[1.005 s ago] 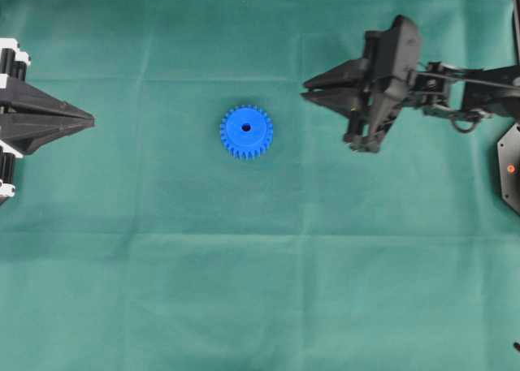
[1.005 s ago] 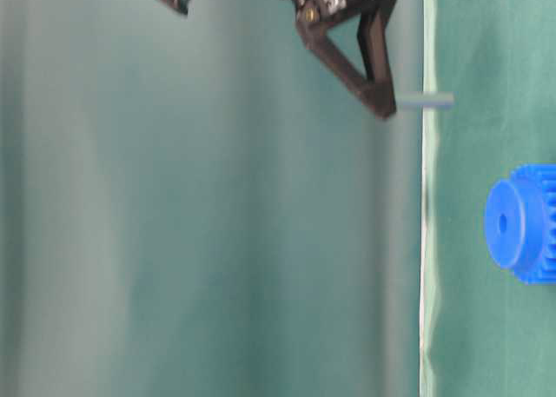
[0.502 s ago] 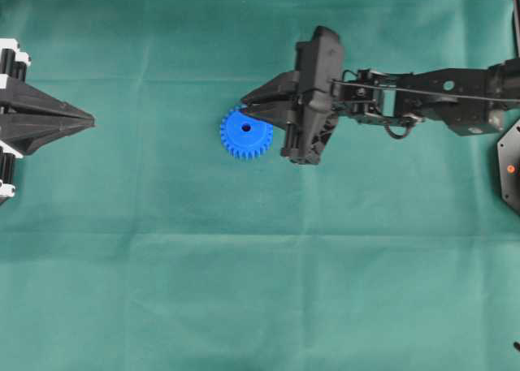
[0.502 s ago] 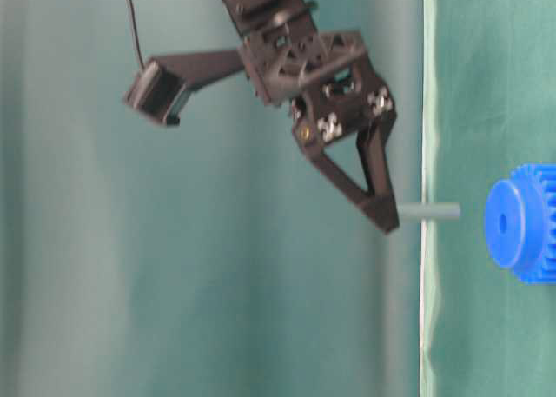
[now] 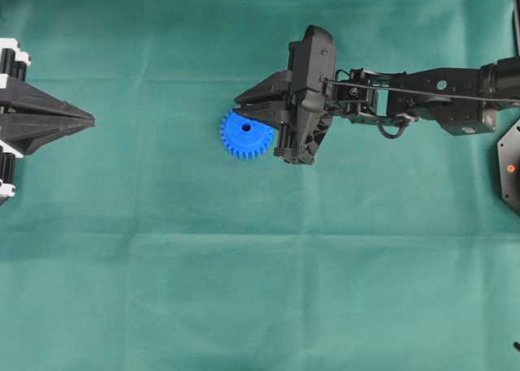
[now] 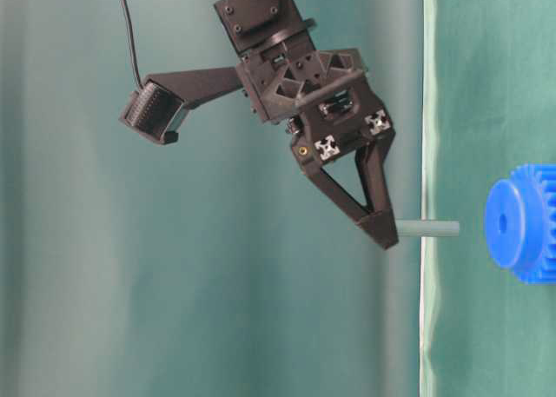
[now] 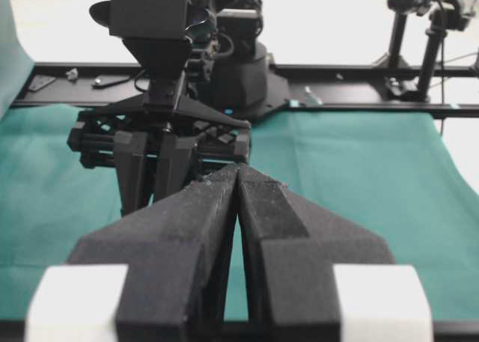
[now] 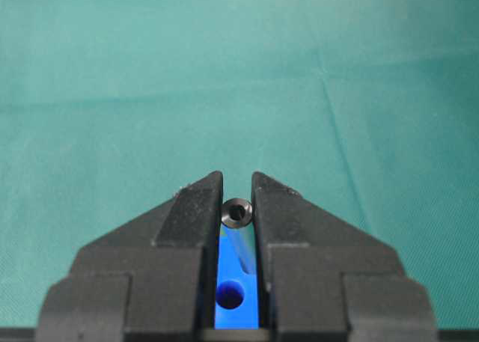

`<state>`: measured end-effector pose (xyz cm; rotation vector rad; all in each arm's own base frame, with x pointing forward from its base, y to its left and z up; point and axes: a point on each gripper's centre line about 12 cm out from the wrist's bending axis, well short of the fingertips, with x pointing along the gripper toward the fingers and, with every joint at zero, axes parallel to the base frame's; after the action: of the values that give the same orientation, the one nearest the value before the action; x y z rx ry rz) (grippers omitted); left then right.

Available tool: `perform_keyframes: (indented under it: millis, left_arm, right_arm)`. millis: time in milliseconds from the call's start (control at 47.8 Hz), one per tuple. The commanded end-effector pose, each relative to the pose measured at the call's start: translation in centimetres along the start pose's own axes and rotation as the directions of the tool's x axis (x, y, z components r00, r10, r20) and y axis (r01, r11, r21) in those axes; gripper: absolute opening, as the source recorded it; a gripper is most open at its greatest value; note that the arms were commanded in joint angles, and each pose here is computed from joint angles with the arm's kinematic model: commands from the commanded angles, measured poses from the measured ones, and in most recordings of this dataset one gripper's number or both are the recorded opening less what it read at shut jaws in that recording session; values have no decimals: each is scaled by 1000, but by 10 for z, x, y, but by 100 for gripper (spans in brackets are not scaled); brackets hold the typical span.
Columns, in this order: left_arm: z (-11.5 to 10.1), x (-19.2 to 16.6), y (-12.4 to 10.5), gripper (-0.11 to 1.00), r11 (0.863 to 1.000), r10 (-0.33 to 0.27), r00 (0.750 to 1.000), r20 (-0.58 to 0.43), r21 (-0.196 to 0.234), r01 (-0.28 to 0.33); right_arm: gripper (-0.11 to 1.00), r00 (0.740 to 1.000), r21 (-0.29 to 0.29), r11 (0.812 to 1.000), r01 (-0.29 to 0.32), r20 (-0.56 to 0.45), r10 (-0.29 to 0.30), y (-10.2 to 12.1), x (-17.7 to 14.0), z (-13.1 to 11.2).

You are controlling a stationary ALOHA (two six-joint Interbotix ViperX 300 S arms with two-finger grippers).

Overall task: Insert the shaft placed at a random location into the center hole of the medium gear at another random location.
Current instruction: 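Carry the held shaft left over the blue gear's center hole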

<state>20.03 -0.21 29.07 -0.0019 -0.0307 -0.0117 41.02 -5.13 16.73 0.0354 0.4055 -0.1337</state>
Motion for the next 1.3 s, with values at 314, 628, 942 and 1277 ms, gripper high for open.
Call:
perform_keyframes:
  millis: [314, 628, 942, 1277]
  left_arm:
    - [9, 3, -1, 0, 1000, -4, 1000, 28, 1, 4]
    - [9, 3, -1, 0, 1000, -4, 1000, 23, 0, 4]
    - [9, 3, -1, 0, 1000, -4, 1000, 23, 0, 4]
    - [9, 3, -1, 0, 1000, -4, 1000, 25, 0, 4]
  right_arm:
    - [12, 1000, 41, 999, -15, 6, 15, 8, 12, -7]
    - [12, 1000, 47, 999, -12, 3, 12, 8, 13, -9]
    - [12, 999, 38, 999, -15, 33, 14, 8, 4, 9]
    - [12, 999, 34, 999, -19, 35, 18, 8, -14, 27]
